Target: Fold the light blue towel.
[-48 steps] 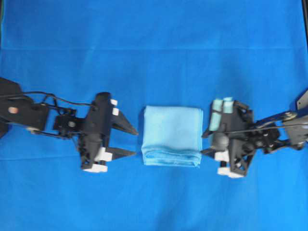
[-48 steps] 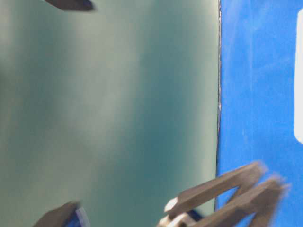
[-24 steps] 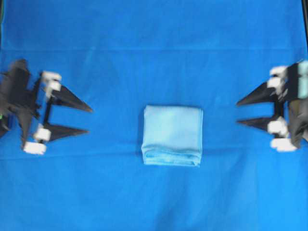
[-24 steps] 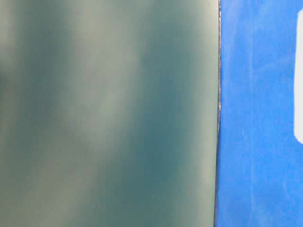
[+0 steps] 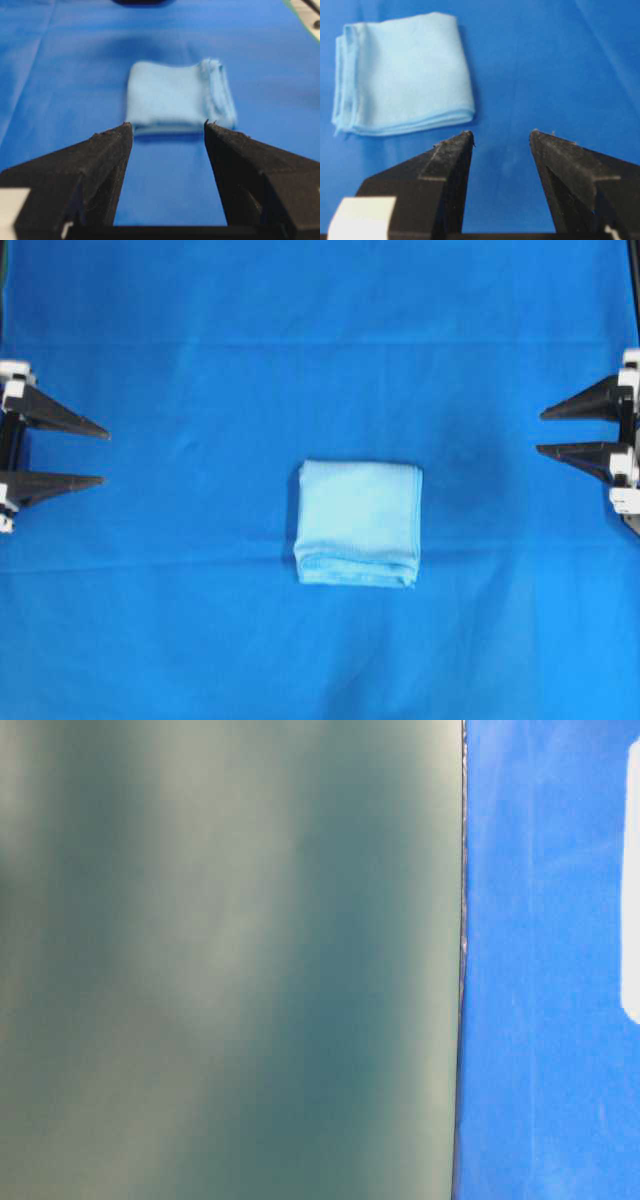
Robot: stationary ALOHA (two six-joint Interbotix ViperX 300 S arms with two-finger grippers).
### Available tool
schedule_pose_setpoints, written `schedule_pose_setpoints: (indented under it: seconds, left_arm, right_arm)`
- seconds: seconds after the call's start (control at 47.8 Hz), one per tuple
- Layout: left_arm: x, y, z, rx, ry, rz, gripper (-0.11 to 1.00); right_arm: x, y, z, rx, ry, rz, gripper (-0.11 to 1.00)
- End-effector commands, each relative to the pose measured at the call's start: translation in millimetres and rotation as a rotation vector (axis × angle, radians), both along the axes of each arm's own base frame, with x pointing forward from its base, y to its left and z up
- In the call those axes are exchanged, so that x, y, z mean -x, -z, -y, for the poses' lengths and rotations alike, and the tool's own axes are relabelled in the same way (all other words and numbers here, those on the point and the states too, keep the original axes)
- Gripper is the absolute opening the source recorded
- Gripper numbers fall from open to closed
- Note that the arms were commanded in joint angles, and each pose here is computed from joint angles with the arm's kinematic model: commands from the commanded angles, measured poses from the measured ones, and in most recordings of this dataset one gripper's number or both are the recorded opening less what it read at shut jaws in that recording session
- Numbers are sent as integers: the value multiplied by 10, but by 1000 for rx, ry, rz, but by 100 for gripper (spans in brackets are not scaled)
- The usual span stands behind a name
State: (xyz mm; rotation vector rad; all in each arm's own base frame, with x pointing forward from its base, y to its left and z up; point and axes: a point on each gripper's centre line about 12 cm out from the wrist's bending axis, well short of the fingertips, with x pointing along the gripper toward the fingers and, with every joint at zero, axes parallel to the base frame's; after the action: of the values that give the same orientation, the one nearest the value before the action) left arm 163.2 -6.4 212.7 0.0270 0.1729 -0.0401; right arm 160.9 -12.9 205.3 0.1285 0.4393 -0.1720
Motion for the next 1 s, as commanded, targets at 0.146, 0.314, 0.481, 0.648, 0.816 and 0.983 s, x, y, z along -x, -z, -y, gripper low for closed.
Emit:
schedule_pose_setpoints:
  seconds: [0.146,0.314,0.481,0.648,0.816,0.983]
  left_arm:
    - [45,74,-36,0,-22,5,53]
    - [46,71,-36,-1,-21,6,53]
    - [45,74,-36,-1,-21,5,53]
    - [45,74,-36,-1,-21,5,53]
    - [46,71,-36,0,-22,6,53]
    - [46,71,-36,-1,-21,6,53]
  right_arm:
    - [-31,-11,20,-5,3,24,55]
    - [-32,-14,18,-6,1,26,55]
    - [-33,-3,18,-5,1,22,55]
    - [-34,-4,16,-6,0,23,55]
    - [-33,-3,18,-5,1,22,55]
    - [-34,-4,16,-4,0,23,55]
